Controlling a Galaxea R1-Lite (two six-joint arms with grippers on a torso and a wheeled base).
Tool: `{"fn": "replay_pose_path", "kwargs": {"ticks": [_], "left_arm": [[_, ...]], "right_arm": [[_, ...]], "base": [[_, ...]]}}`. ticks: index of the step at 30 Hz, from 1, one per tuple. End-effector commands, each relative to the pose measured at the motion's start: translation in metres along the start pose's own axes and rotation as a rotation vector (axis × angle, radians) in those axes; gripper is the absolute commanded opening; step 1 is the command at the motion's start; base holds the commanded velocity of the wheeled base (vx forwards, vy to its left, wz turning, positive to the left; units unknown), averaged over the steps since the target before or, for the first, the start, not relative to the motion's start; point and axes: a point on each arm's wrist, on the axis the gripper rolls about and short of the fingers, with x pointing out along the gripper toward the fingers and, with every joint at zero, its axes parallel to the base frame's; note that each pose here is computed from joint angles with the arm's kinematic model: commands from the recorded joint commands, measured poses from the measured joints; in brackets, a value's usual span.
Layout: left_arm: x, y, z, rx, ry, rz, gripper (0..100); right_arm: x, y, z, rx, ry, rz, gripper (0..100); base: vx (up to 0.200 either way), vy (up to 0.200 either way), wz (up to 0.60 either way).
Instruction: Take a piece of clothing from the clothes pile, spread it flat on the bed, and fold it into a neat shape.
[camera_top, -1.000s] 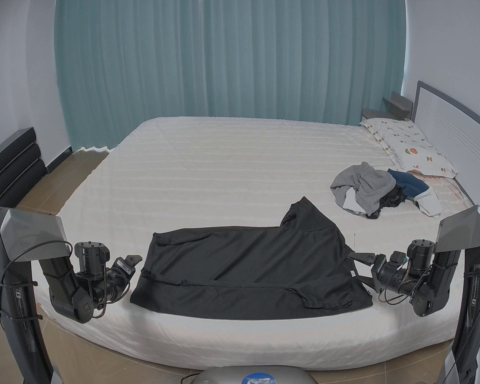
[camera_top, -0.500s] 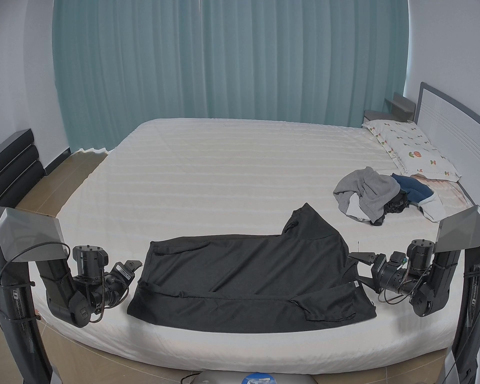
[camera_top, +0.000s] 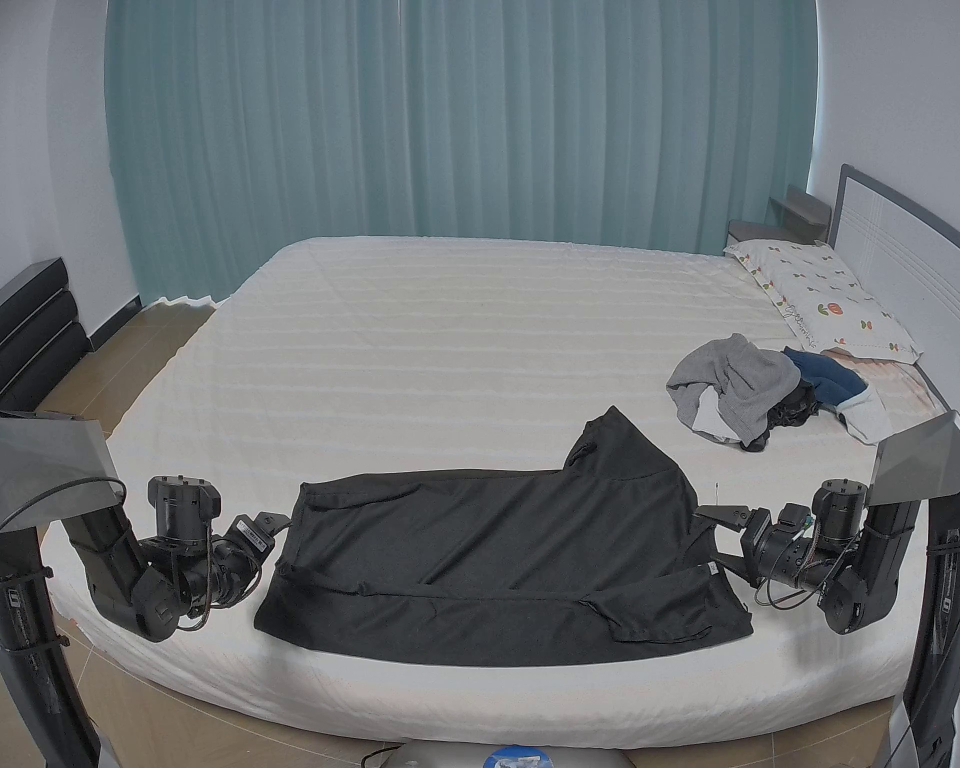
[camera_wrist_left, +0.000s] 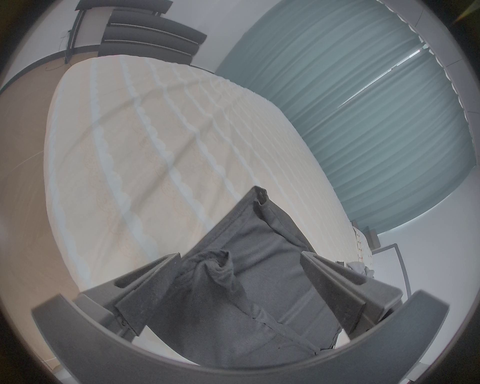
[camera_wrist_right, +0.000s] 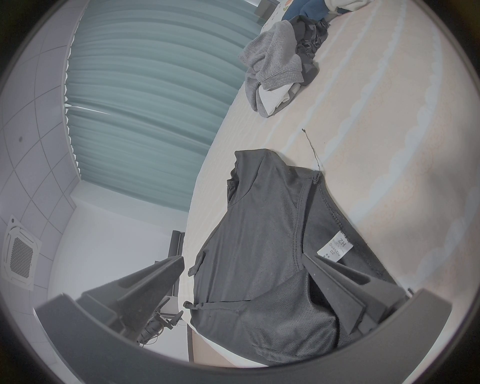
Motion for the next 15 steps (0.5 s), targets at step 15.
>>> {"fn": "replay_pose_path", "kwargs": {"ticks": [15], "left_arm": [[0.004, -0.048, -0.037, -0.030, 0.101, -0.099, 100]], "right_arm": [[0.001, -0.001, -0.001, -0.004, 0.000, 0.003, 100]], "base": [[0.000, 0.000, 0.00]]}}
